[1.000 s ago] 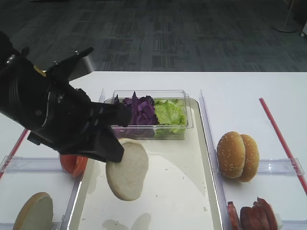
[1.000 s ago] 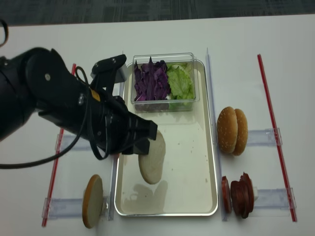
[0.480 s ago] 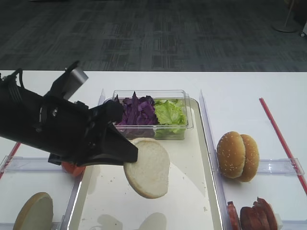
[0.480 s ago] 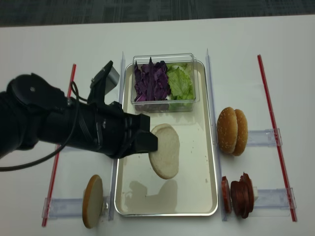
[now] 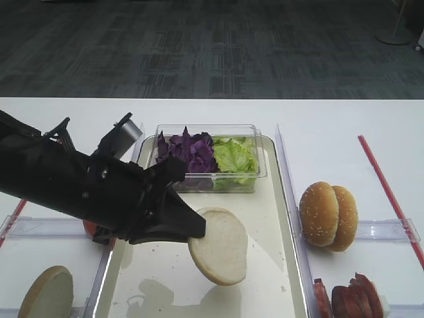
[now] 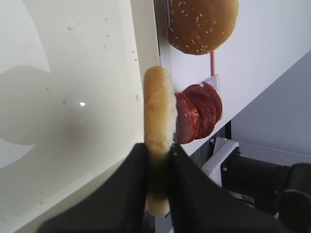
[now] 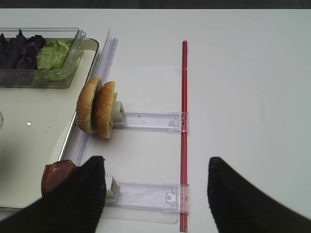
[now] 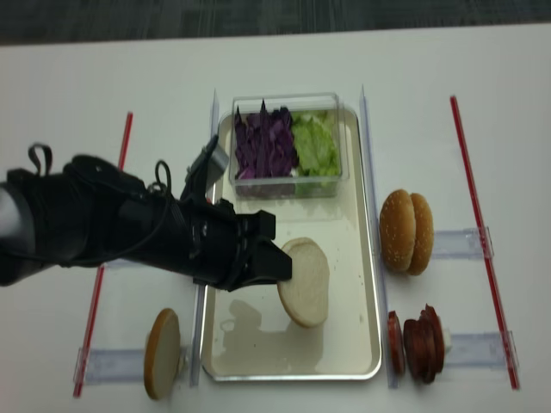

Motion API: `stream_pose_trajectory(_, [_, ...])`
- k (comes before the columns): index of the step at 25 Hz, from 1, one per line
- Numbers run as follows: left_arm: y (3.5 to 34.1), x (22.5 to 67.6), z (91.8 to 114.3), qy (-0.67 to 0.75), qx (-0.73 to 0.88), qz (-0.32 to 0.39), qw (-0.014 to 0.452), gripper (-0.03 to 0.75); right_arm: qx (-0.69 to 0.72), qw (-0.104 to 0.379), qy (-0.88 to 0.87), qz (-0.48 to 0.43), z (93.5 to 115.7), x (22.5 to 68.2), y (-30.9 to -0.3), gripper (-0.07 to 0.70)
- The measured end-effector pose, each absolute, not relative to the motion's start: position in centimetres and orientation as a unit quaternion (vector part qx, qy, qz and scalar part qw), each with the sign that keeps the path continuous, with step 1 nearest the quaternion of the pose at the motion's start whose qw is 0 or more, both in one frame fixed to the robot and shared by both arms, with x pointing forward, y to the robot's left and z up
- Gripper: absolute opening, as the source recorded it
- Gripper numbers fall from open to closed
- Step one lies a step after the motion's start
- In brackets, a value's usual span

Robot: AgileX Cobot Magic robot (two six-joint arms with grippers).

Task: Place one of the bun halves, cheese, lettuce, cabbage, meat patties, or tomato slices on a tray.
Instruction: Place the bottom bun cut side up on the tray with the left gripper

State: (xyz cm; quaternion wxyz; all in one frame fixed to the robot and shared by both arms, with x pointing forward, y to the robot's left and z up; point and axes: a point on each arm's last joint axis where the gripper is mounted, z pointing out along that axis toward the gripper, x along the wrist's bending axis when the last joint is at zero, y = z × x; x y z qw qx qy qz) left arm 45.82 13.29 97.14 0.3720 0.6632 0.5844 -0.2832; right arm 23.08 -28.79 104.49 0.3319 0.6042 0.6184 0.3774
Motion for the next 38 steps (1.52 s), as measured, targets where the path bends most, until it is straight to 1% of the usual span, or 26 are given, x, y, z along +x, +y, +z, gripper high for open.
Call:
stream_pose_trajectory(11, [13.1,46.1,94.9,0.602,0.652,-0.297,0.352,0.094,0.604,0.331,0.619,0.377,104.5,23.1,-28.8,0.481])
stream_pose_trajectory(20, [13.4,46.4,94.1,0.609,0.65,-0.275,0.362,0.092,0.604,0.331,0.619,0.377,104.5,23.1,-28.8,0.481])
stream_pose_trajectory(29, [13.3,46.7,91.8,0.625,0.647,-0.286,0.33,0.089,0.604,0.331,0.619,0.377,104.5,23.1,-28.8,0.481])
stream_pose_trajectory(38, [13.4,46.9,91.6,0.628,0.65,-0.271,0.331,0.087,0.604,0.331,0.619,0.377,104.5,23.1,-28.8,0.481])
